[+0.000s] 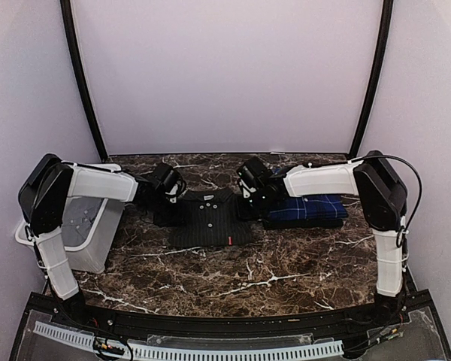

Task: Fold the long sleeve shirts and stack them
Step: Pick up the square-folded shirt from the center of the board, then place the square-folded shirt on the square-folded shirt.

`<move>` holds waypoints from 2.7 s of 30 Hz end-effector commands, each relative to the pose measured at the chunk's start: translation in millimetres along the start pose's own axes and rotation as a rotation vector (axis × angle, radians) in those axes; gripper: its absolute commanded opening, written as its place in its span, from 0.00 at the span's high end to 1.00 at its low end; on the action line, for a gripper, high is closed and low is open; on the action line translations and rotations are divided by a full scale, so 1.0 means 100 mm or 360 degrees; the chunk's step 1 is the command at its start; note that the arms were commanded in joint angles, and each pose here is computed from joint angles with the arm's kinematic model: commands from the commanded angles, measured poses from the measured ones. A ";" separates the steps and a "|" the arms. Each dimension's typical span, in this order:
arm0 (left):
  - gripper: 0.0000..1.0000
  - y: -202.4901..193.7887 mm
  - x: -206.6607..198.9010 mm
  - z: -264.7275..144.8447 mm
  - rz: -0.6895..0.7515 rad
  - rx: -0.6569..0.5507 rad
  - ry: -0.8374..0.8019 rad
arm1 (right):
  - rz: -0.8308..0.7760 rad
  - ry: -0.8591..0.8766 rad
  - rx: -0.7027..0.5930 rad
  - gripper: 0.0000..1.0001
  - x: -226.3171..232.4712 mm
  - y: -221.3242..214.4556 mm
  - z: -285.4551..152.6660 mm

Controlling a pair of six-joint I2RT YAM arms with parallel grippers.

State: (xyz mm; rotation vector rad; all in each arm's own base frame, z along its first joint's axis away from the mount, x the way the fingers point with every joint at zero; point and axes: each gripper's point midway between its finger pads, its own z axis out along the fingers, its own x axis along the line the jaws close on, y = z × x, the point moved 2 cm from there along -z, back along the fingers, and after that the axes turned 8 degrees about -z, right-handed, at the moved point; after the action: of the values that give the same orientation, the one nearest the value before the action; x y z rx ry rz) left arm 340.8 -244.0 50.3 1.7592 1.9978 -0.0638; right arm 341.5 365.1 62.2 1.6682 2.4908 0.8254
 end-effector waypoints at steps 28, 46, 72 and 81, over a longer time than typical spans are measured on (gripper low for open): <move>1.00 0.52 -2.43 -0.86 0.0311 -0.0342 -0.0687 | -0.0091 -0.0475 -0.0448 1.00 -1.15 0.74 -1.74; 1.00 0.46 -3.58 -0.24 0.0334 -0.0391 -0.1197 | 0.0141 -0.0810 -0.0416 1.00 -2.32 0.30 -2.04; 0.97 0.50 -2.89 0.57 0.0087 -0.0367 -0.0658 | 0.0351 -0.0920 -0.0225 0.66 -3.09 -0.04 -1.82; 0.72 0.55 -2.81 0.50 0.0086 -0.0359 -0.0618 | 0.0354 -0.0835 -0.0376 0.60 -2.83 0.14 -2.10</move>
State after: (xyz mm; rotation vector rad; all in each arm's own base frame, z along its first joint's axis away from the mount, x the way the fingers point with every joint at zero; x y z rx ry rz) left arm 424.3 -523.2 113.4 1.5265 1.5887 -0.1831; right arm 407.8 24.2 140.1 1.8404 1.8628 0.4514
